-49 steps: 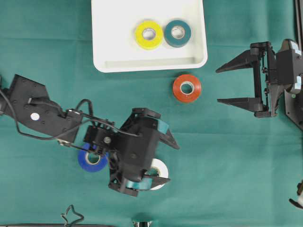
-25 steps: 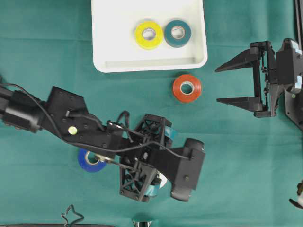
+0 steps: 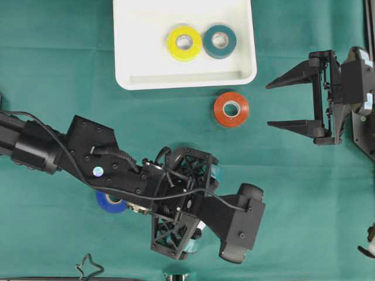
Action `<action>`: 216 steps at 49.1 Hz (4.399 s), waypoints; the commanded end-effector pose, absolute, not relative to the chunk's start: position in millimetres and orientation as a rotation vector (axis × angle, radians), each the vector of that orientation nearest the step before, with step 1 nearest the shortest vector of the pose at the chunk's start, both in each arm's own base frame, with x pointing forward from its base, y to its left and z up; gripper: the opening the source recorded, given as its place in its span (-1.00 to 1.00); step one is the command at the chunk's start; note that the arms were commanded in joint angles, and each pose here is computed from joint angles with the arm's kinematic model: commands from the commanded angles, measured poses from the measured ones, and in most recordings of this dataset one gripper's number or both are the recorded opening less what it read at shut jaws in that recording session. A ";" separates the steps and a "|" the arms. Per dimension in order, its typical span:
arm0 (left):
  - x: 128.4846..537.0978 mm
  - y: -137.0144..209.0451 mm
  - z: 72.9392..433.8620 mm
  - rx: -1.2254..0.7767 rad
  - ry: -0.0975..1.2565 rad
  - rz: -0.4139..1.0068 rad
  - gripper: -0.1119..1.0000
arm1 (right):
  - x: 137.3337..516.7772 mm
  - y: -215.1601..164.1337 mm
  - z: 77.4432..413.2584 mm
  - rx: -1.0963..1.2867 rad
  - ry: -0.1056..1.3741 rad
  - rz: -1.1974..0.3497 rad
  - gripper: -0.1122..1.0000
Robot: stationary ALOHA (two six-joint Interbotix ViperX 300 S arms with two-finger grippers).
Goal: Pick up the tape from a random location and place it into the white case.
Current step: 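Lower the left gripper into the white roll's hole and close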
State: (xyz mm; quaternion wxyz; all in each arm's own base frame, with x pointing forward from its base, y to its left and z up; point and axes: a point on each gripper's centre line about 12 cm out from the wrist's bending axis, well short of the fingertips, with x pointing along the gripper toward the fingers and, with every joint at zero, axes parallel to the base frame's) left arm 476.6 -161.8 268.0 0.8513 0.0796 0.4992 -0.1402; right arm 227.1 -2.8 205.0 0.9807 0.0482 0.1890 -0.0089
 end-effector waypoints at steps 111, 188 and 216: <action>481.9 -162.3 142.7 0.243 0.967 -0.334 0.93 | 234.8 -3.1 209.5 0.080 0.387 -0.016 0.79; 480.3 -155.6 140.5 0.249 0.973 -0.332 -0.37 | 238.6 -3.0 203.3 0.081 0.410 -0.015 0.79; 458.4 -154.5 253.6 0.236 0.850 -0.342 -0.37 | 238.8 -3.1 203.5 0.083 0.411 -0.016 0.79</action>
